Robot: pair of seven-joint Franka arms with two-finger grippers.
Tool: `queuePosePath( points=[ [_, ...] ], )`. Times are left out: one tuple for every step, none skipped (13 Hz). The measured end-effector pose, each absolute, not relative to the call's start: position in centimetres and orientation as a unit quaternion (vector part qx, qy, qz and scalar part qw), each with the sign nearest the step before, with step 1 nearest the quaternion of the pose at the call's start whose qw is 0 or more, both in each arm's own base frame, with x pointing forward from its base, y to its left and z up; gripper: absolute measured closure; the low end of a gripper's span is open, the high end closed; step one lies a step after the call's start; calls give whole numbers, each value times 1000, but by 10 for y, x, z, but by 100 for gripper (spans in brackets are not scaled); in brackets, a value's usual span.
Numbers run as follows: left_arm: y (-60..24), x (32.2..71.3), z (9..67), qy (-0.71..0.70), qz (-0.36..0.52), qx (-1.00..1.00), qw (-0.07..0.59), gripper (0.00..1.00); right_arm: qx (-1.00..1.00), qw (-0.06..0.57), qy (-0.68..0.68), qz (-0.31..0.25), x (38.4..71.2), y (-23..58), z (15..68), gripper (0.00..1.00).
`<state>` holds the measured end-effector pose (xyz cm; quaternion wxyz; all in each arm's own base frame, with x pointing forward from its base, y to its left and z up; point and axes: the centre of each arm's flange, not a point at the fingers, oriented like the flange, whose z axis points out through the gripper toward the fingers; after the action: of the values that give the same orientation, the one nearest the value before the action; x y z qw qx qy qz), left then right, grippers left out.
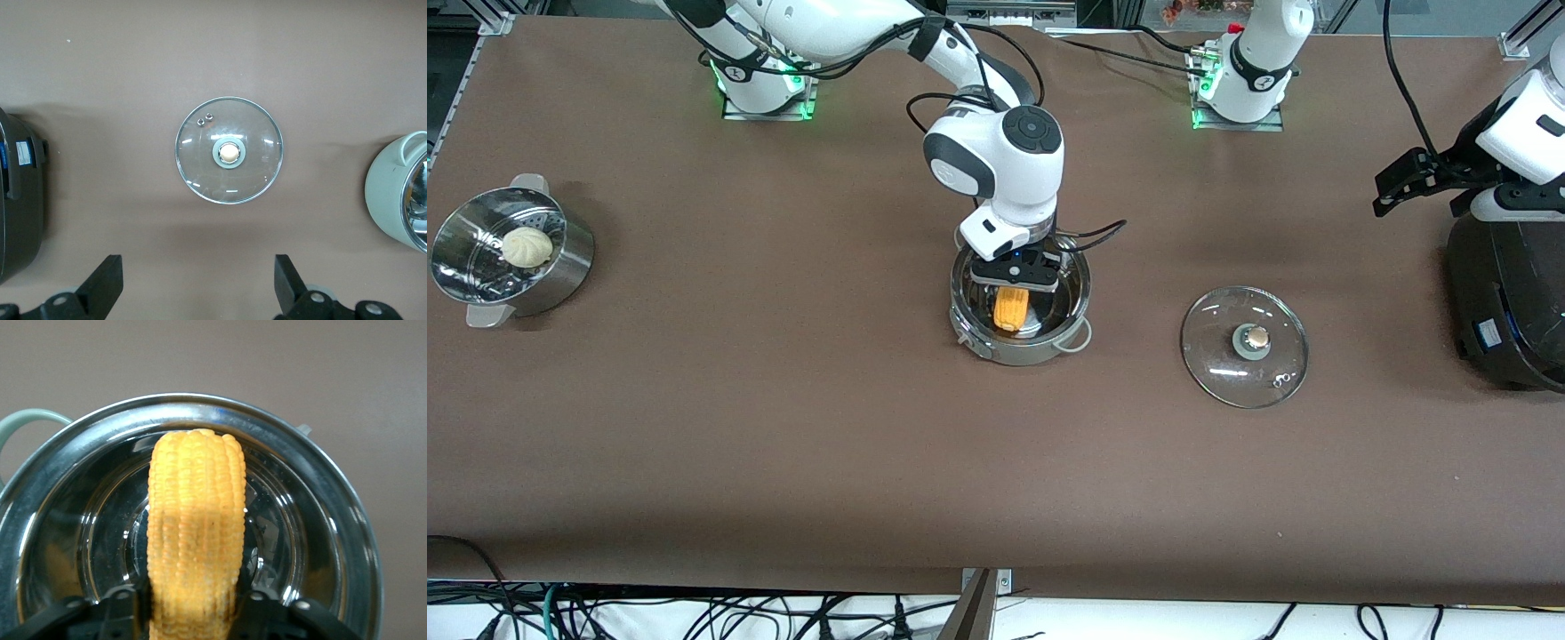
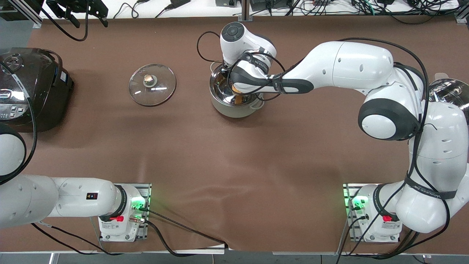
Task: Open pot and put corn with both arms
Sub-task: 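Lower the corn into the pot and open the right gripper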
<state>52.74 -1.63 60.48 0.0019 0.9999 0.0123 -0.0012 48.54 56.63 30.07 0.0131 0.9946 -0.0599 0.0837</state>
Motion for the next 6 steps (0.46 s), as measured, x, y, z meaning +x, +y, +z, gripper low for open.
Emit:
queuePosePath(
  points=[
    [-16,528,605,13,-1,1000,2,0,995,13,-60,84,486,566,299,33],
    [-16,530,607,13,-1,1000,2,0,995,13,-60,84,486,566,299,22],
    [-15,533,609,14,-2,1000,2,0,995,13,-60,85,486,566,299,13],
    [-14,537,612,14,-4,1000,2,0,994,13,-60,85,486,566,299,13],
    [-14,542,613,14,-5,1000,2,0,994,13,-60,86,487,566,300,9],
    [-14,546,614,14,-6,1000,3,0,994,13,-60,89,488,565,301,7]
  ],
)
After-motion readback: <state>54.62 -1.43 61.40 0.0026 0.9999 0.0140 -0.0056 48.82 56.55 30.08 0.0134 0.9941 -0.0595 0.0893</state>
